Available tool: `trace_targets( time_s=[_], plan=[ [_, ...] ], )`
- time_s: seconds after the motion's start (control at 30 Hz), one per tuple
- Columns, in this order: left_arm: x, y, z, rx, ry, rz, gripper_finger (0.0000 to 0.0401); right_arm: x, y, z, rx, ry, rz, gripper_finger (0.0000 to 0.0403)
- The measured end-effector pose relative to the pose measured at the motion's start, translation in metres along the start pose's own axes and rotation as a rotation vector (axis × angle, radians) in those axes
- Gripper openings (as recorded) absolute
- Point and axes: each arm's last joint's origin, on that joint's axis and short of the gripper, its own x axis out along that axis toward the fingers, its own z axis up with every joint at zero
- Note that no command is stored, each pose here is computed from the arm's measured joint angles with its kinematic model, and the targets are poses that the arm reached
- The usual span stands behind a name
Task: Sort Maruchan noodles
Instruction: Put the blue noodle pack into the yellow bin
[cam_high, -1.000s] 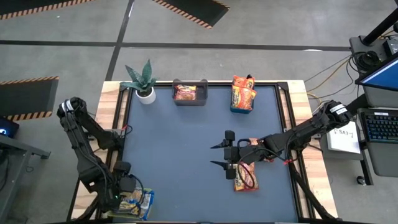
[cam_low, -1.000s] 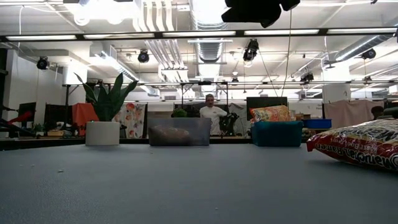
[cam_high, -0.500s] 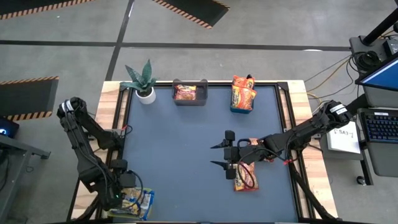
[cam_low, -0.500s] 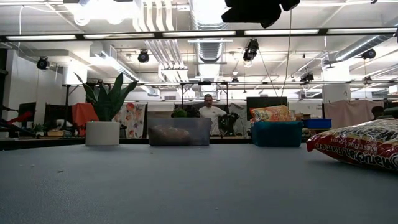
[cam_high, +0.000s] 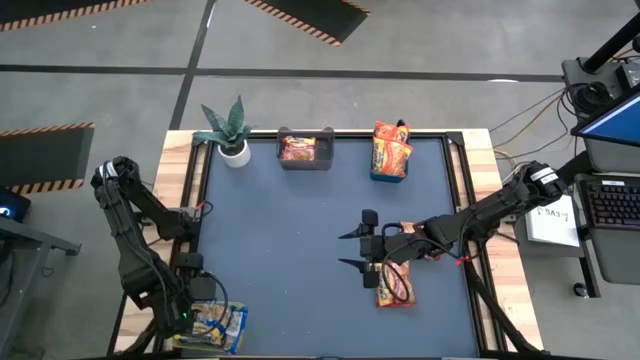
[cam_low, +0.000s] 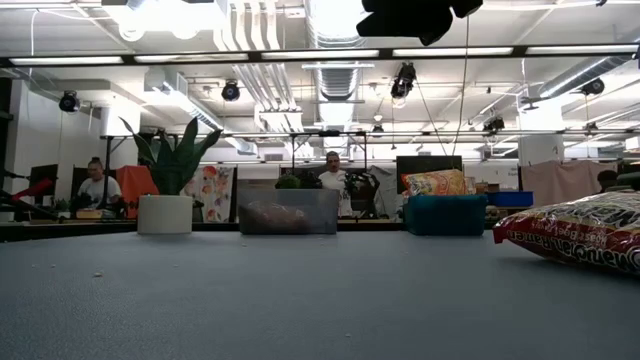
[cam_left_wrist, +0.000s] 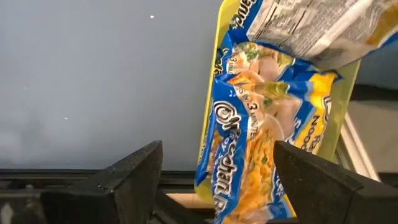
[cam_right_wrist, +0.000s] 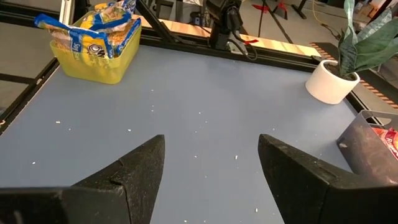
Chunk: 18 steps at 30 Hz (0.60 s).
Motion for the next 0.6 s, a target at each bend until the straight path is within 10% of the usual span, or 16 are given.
trace_targets(
  time_s=[0.27, 0.6],
  plan=[
    [-0.003, 0.008, -0.003, 0.106, 0.004, 0.093, 0.0253, 0.000, 0.000, 0.000, 0.001, 0.004, 0.000, 0.0247],
    [-0.019, -0.003, 0.001, 0.215, -0.044, 0.002, 0.0023, 0.000, 0.000, -0.001, 0.004, 0.003, -0.001, 0.0247]
  ],
)
